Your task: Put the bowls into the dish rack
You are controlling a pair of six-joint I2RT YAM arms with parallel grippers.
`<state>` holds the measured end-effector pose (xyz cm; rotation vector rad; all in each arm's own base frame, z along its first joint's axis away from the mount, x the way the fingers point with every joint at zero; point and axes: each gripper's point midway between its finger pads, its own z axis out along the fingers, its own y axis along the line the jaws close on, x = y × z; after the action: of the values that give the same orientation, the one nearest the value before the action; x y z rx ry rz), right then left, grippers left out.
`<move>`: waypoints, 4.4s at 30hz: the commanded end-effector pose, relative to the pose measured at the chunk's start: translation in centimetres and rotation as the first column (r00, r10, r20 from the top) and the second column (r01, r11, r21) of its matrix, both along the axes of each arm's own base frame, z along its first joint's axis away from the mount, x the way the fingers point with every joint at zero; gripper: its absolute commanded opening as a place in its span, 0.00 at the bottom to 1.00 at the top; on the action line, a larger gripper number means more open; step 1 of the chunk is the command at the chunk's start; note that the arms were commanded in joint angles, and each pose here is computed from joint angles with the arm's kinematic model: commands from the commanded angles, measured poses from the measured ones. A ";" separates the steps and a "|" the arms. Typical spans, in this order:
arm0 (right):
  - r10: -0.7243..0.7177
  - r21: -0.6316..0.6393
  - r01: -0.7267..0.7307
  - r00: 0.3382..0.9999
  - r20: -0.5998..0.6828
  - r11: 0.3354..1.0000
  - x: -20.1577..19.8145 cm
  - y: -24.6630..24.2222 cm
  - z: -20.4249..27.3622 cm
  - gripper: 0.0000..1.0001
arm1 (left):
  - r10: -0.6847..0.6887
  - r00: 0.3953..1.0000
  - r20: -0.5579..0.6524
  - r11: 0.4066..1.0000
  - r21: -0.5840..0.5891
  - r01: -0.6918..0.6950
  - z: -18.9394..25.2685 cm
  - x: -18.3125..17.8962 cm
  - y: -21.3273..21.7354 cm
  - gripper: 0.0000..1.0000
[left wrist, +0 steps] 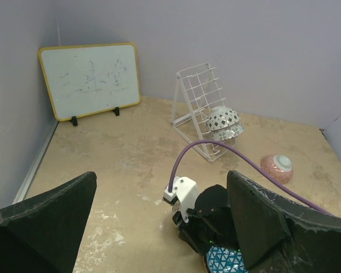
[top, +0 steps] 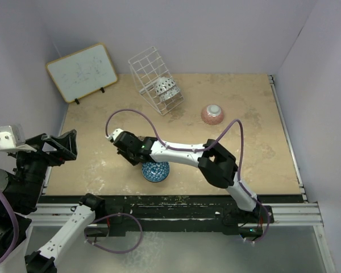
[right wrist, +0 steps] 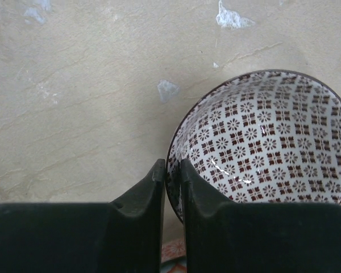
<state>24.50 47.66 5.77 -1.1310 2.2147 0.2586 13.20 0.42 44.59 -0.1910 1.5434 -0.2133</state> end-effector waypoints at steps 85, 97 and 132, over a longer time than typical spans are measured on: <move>0.036 0.575 0.384 0.851 -0.523 -0.723 32.1 -15.1 24.3 0.00 | 0.007 0.999 0.031 0.999 0.033 -0.008 0.4 -0.5 1.6 0.99; 0.014 0.562 0.432 0.801 -0.598 -0.706 33.5 -14.8 22.5 0.00 | 0.008 0.999 0.037 0.999 0.036 -0.010 0.7 -0.6 1.7 0.99; -0.102 0.498 0.568 0.586 -0.804 -0.655 33.2 -16.3 19.0 0.43 | -0.003 0.999 0.046 1.000 0.024 0.002 1.1 -0.6 1.5 0.99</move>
<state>58.24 32.63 20.45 1.1645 1.3061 1.5780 12.57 2.03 44.49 -0.1463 1.5306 -0.1716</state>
